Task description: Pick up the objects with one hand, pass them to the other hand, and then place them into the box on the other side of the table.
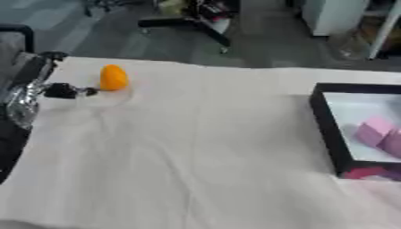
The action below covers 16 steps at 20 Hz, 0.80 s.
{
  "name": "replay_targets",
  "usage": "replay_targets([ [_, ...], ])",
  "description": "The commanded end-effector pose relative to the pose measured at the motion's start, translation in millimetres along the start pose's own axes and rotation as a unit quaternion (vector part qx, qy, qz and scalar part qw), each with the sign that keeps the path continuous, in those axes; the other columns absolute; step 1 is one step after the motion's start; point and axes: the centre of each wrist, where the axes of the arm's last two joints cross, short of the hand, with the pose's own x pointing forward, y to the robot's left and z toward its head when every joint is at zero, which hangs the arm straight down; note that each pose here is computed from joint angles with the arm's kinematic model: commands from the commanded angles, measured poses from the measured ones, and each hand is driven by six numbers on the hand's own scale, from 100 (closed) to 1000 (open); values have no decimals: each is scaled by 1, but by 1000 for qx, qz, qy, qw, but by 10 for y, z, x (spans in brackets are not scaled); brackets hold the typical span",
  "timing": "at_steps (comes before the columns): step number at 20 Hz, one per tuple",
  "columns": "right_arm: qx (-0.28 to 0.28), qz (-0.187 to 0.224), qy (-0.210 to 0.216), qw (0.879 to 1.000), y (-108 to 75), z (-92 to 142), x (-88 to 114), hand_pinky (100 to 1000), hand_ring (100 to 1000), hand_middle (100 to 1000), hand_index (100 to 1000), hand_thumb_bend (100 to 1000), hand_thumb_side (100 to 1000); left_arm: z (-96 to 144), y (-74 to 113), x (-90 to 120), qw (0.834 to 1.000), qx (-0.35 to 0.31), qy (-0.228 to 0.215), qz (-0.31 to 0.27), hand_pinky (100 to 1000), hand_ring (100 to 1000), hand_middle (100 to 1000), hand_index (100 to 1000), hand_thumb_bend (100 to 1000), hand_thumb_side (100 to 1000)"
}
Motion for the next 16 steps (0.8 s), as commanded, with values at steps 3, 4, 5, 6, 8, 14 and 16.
replay_targets([
  [3, -59, -49, -29, 997, -446, 153, -3, 912, 911, 909, 1000, 261, 299, -85, 159, -62, 996, 79, 33, -34, 830, 778, 779, 884, 1000, 460],
  [4, -63, -57, -32, 996, -479, 174, 5, 907, 910, 908, 1000, 247, 300, -95, 173, -67, 994, 90, 42, -38, 827, 775, 776, 881, 1000, 459],
  [5, -67, -65, -35, 995, -506, 191, 11, 900, 908, 906, 1000, 235, 299, -103, 187, -72, 993, 100, 51, -42, 823, 769, 770, 876, 993, 452],
  [6, -69, -71, -36, 994, -522, 202, 16, 899, 907, 906, 1000, 219, 302, -108, 194, -76, 992, 107, 57, -46, 817, 760, 762, 865, 939, 442],
  [8, -71, -81, -36, 994, -537, 217, 26, 895, 905, 903, 1000, 196, 305, -120, 210, -79, 989, 121, 70, -52, 808, 742, 746, 847, 860, 426],
  [14, -72, -99, -34, 992, -543, 232, 49, 886, 901, 898, 1000, 140, 309, -132, 178, -47, 988, 130, 79, -17, 797, 686, 678, 784, 654, 362],
  [16, -73, -101, -33, 992, -543, 234, 52, 887, 900, 896, 1000, 123, 309, -135, 159, -28, 990, 118, 72, 10, 790, 654, 639, 753, 566, 328],
])
